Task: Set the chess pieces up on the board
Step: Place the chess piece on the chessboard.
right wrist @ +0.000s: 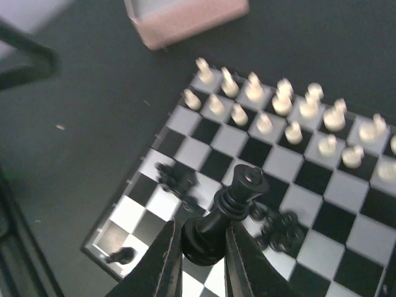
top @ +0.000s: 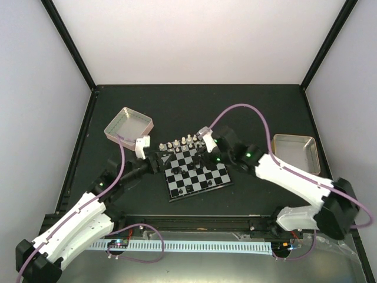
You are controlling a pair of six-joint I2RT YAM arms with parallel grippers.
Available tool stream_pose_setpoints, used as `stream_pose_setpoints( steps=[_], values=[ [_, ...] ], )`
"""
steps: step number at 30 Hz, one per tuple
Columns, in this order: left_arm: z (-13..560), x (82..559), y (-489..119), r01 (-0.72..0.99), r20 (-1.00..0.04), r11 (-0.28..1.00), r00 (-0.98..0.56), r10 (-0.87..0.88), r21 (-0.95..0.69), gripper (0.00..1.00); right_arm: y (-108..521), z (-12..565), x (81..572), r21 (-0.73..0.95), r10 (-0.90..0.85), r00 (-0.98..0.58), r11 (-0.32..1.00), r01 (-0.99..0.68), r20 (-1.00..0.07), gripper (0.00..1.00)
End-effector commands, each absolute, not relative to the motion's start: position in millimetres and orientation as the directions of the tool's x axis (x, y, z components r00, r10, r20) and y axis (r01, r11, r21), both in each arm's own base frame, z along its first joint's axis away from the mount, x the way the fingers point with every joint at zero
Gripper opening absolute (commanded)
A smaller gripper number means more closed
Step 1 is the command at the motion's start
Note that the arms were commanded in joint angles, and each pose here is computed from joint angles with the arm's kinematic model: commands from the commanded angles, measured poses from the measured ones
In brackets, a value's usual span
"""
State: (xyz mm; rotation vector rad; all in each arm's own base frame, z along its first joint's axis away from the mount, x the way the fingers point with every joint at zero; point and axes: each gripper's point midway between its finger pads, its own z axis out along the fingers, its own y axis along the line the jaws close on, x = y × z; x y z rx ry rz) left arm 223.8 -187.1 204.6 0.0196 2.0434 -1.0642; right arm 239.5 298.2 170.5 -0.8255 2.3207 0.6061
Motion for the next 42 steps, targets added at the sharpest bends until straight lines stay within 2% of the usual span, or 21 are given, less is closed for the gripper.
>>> stream_pose_setpoints(
  steps=[1, 8, 13, 18, 20, 23, 31, 37, 42],
  values=[
    [279, 209, -217, 0.563, -0.701, 0.426, -0.636, -0.324, -0.708, 0.78, 321, 253, 227, 0.16, -0.252, -0.318, 0.495, -0.854, -0.914, 0.13],
    [326, 185, -249, 0.646, -0.674, 0.191, -0.711, -0.2, -0.739, 0.78, 320, 286, 197, 0.041, -0.185, -0.108, 0.335, -0.941, -0.977, 0.15],
    [337, 181, -260, 0.654, -0.666, 0.126, -0.729, -0.156, -0.746, 0.77, 320, 295, 180, 0.008, -0.14, -0.045, 0.258, -0.966, -0.989, 0.16],
    [328, 186, -265, 0.637, -0.654, 0.152, -0.745, -0.129, -0.756, 0.69, 320, 290, 174, 0.01, -0.176, -0.05, 0.223, -0.975, -0.983, 0.17],
    [322, 189, -268, 0.624, -0.645, 0.178, -0.757, -0.103, -0.761, 0.62, 320, 283, 172, 0.008, -0.217, -0.055, 0.21, -0.978, -0.975, 0.17],
    [312, 191, -272, 0.616, -0.638, 0.217, -0.769, -0.04, -0.757, 0.54, 321, 277, 170, 0.003, -0.269, -0.055, 0.19, -0.982, -0.962, 0.17],
    [291, 191, -278, 0.615, -0.605, 0.293, -0.784, 0.134, -0.732, 0.43, 320, 267, 170, 0.004, -0.329, -0.063, 0.177, -0.984, -0.942, 0.17],
    [278, 185, -281, 0.605, -0.557, 0.294, -0.796, 0.237, -0.74, 0.28, 321, 260, 173, 0.012, -0.351, -0.079, 0.187, -0.982, -0.933, 0.17],
    [273, 184, -281, 0.613, -0.551, 0.299, -0.79, 0.27, -0.732, 0.25, 322, 257, 176, 0.013, -0.37, -0.087, 0.198, -0.98, -0.925, 0.16]
  ],
)
